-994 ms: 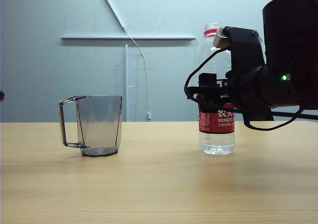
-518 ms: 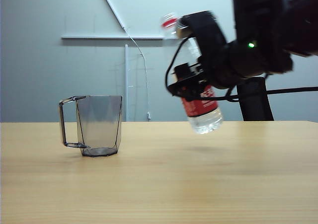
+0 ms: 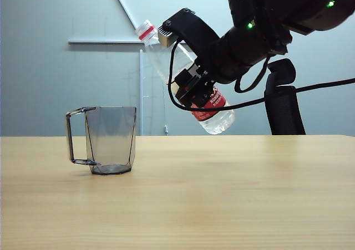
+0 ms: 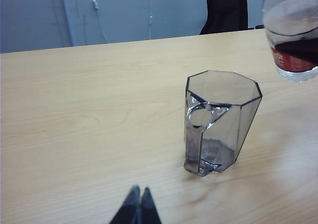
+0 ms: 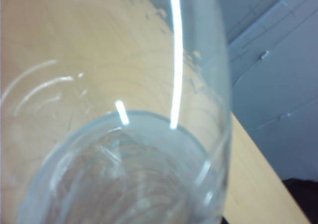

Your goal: Pick up the mineral water bottle on the table and pour water into the mug until it's half full.

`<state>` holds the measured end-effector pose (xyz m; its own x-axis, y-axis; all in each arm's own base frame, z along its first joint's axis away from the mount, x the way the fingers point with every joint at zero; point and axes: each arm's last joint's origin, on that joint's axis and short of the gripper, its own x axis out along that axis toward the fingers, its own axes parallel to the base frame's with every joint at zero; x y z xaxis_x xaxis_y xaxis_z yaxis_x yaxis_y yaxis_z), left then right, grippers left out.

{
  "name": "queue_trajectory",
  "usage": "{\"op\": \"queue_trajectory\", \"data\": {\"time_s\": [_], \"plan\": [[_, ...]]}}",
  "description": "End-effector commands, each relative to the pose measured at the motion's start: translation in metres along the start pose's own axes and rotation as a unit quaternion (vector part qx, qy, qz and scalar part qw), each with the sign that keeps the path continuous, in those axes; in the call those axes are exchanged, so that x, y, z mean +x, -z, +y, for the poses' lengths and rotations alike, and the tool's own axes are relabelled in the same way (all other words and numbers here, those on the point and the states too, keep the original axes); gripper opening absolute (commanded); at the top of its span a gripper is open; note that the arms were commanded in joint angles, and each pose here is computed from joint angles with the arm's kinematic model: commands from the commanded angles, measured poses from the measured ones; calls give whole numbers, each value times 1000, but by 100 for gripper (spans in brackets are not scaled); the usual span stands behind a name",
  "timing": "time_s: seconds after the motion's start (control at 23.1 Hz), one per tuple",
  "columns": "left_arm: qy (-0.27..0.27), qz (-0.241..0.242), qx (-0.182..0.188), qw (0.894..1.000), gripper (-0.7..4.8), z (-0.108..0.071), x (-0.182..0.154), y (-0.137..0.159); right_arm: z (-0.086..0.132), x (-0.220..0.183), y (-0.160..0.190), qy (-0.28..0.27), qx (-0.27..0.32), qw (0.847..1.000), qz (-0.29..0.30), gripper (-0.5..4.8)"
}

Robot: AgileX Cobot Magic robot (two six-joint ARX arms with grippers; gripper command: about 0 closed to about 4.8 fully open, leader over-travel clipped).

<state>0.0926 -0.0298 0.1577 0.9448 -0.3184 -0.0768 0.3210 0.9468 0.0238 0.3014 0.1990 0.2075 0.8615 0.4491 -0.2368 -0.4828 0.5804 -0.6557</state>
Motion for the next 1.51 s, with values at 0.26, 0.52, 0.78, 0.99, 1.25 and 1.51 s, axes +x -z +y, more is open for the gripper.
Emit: {"op": "queue_trajectory", "data": {"time_s": [0.26,0.52,0.78,0.99,1.25,1.51], "plan": [[2,-5,-1,1000,-2,0,0,-2,7,11,-13,4,-124,992,-22,273],[2,-4,-1,1000,-2,0,0,-2,18,19,-15,2,-186,982,-17,274],[2,-3,-1,1000,-2,0,0,-1,20,26,-18,17,-204,979,-1,274],[2,-3,-1,1000,-2,0,0,-1,19,26,-17,29,-249,968,16,274],[2,-3,-1,1000,-2,0,0,-1,17,26,-16,49,-289,955,50,274],[2,-3,-1,1000,-2,0,0,-1,16,26,-16,59,-321,943,64,274]]}}
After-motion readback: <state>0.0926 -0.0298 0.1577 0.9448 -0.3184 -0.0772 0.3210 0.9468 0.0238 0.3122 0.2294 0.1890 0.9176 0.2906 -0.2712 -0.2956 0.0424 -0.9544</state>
